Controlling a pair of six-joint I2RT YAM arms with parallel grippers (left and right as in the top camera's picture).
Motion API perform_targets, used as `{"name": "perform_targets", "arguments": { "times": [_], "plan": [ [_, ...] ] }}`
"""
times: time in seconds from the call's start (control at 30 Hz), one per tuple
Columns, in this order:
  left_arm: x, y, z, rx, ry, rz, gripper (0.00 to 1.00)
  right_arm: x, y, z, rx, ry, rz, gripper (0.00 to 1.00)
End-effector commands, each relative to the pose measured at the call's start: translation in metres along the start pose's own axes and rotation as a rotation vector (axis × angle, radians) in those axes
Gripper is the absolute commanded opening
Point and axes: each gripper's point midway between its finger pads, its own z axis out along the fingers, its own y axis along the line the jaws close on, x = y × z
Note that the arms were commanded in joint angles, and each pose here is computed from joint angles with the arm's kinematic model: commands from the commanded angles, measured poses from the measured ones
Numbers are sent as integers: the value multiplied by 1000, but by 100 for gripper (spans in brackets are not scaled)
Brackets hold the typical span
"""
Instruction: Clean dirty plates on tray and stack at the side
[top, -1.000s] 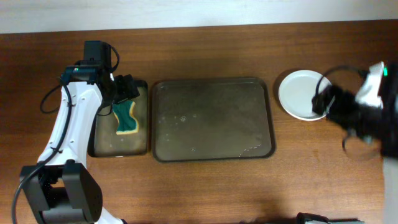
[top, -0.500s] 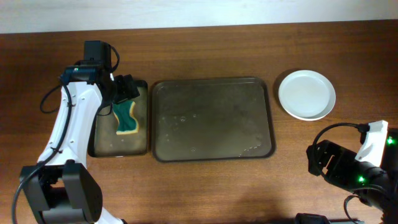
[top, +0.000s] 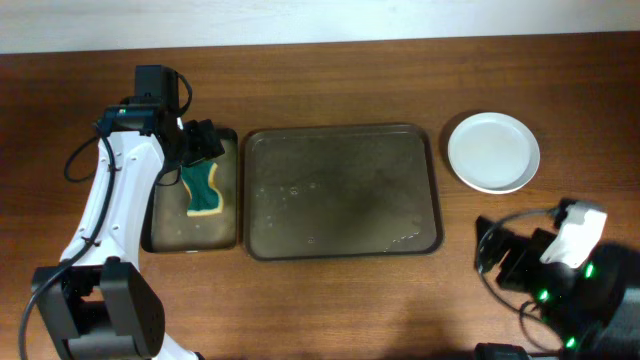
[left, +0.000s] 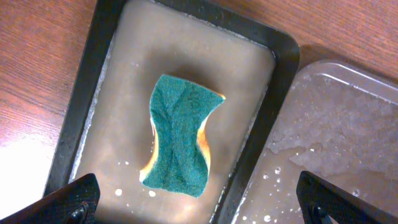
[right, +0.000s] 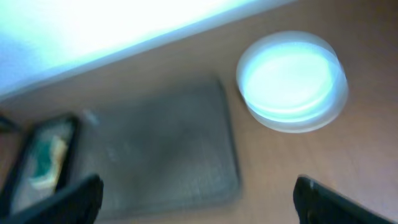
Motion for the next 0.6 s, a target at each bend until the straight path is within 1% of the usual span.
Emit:
{"name": "perform_targets", "arguments": {
  "times": [0.0, 0.13, 0.3, 0.4, 0.57],
  "plan": [
    [-5, 1, -6, 8, -17, 0, 99, 25, 16, 12, -167, -97, -115, 98],
    [-5, 1, -6, 8, -17, 0, 99, 38, 12, 34, -219, -245, -167, 98],
    [-5, 1, -6, 8, -17, 0, 99, 42, 18, 48, -300, -407, -231, 98],
    [-5, 1, -6, 8, -17, 0, 99, 48, 11, 57, -293, -471, -240, 98],
    [-5, 1, -6, 8, -17, 0, 99, 49, -1, 70, -254, -534, -236, 98]
  ]
}}
